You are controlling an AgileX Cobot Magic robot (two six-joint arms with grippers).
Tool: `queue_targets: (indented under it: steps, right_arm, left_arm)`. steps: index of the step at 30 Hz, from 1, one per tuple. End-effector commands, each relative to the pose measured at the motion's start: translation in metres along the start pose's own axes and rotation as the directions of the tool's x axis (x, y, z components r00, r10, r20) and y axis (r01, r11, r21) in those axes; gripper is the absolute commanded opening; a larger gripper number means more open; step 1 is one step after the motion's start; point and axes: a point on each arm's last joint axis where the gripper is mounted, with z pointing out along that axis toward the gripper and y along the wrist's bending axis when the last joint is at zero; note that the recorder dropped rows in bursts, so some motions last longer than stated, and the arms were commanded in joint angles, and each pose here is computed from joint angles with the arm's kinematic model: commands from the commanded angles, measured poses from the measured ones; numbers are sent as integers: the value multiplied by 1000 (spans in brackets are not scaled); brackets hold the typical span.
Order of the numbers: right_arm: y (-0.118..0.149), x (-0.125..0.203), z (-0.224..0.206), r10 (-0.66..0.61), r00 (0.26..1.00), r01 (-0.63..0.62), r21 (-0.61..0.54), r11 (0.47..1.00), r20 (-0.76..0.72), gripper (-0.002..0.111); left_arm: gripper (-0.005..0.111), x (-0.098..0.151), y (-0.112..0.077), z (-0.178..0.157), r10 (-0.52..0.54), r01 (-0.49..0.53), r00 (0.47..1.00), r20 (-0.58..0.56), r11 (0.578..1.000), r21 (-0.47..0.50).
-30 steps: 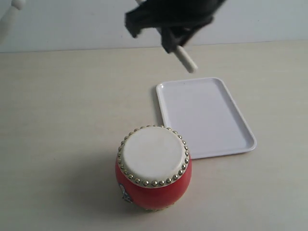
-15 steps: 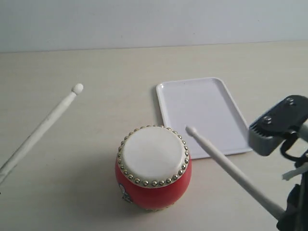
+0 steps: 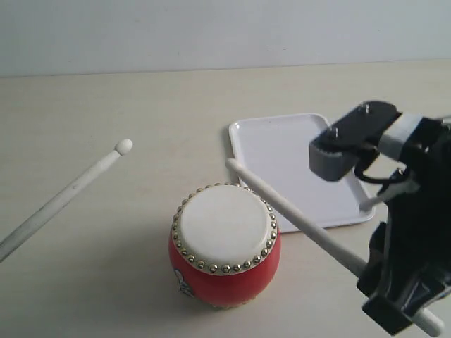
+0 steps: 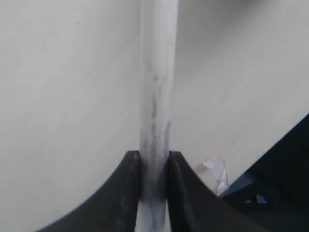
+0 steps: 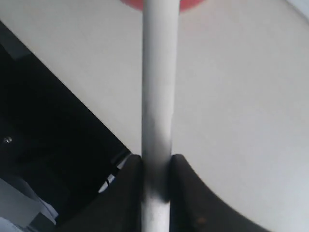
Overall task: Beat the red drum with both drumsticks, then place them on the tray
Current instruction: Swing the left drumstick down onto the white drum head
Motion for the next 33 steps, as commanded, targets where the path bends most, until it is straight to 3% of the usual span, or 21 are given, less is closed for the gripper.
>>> queue_targets:
  steps: [1,6,9,19,25,33]
  right_arm:
    - [-1,-4,3,-5,1000,5,-6,1000,-10,0]
    - [-11,14,54,4,967,-4,2,1000,-254,0]
    - [-15,15,62,-2,956,7,16,1000,-294,0]
    - [-3,9,-12,-37,998,34,61,998,57,0]
    - [0,18,-24,-4,993,-3,61,998,119,0]
    - [5,21,-28,10,989,-13,14,1000,148,0]
  left_arm:
    - [0,-2,0,0,0,0,999,36,1000,-10]
    - [0,-2,0,0,0,0,999,37,1000,-10]
    - [0,-3,0,-1,2,-2,999,39,1000,-11]
    - [0,-19,-1,-2,64,-63,998,-23,998,29]
    - [0,-38,-20,30,225,-215,963,-145,973,86]
    - [0,-54,-24,76,263,-232,914,-310,964,133]
